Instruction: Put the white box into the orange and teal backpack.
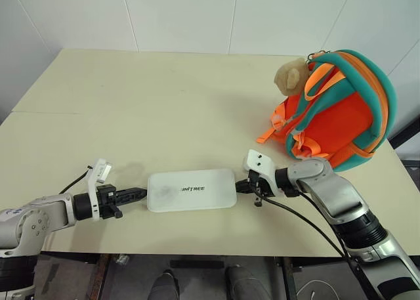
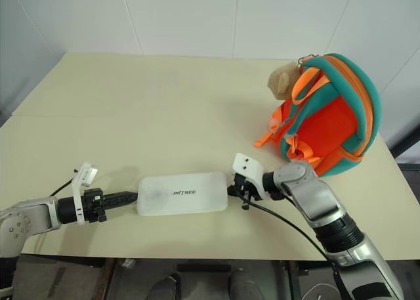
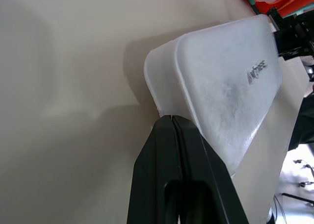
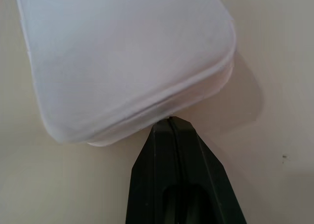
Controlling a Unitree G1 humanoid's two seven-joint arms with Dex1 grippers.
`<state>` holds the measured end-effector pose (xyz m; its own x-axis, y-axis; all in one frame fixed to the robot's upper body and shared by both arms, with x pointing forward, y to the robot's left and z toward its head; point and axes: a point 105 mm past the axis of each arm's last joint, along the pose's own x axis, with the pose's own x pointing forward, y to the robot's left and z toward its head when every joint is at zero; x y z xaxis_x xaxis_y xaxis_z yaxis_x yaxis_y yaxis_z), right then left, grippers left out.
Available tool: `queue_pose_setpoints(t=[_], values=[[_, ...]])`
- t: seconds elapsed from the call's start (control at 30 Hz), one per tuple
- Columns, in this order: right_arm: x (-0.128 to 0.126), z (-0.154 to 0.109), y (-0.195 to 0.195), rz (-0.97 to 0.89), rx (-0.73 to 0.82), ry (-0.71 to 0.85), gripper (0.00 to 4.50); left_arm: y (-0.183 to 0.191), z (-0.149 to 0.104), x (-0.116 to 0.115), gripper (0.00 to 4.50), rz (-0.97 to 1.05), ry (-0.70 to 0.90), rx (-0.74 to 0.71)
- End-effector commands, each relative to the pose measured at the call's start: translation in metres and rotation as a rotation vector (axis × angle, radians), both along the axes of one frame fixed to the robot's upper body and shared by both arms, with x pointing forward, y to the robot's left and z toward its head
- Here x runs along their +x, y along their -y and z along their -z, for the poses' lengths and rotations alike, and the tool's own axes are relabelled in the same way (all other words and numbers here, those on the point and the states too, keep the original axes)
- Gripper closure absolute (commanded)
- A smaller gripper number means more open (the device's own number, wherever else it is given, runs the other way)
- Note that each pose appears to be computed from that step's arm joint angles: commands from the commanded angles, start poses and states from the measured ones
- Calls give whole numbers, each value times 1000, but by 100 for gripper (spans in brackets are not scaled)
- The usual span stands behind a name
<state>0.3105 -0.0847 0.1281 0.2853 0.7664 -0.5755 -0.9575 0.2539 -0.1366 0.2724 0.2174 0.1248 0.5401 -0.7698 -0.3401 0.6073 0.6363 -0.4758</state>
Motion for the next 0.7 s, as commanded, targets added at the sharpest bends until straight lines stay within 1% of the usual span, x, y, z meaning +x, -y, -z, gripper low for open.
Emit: queue_pose_setpoints(t=[0.03, 0.17, 0.33, 0.43, 0.5, 0.57, 0.7], values=[[-17, -9, -6, -71, 11, -3, 448, 14, -8, 1, 447, 84, 35, -8], [-23, -7, 1, -57, -14, -31, 448, 17, -9, 5, 447, 105, 35, -5], [-21, 1, 9, -28, -51, -40, 448, 21, -8, 8, 447, 127, 30, -2], [-10, 11, 21, 25, -118, 3, 448, 21, -8, 9, 447, 128, 31, -1], [2, 13, 26, 71, -143, 48, 448, 20, -8, 10, 447, 123, 34, 1], [13, 11, 28, 102, -158, 101, 448, 18, -8, 11, 447, 113, 37, 3], [28, 5, 31, 151, -157, 161, 448, 15, -9, 12, 447, 97, 46, 10]])
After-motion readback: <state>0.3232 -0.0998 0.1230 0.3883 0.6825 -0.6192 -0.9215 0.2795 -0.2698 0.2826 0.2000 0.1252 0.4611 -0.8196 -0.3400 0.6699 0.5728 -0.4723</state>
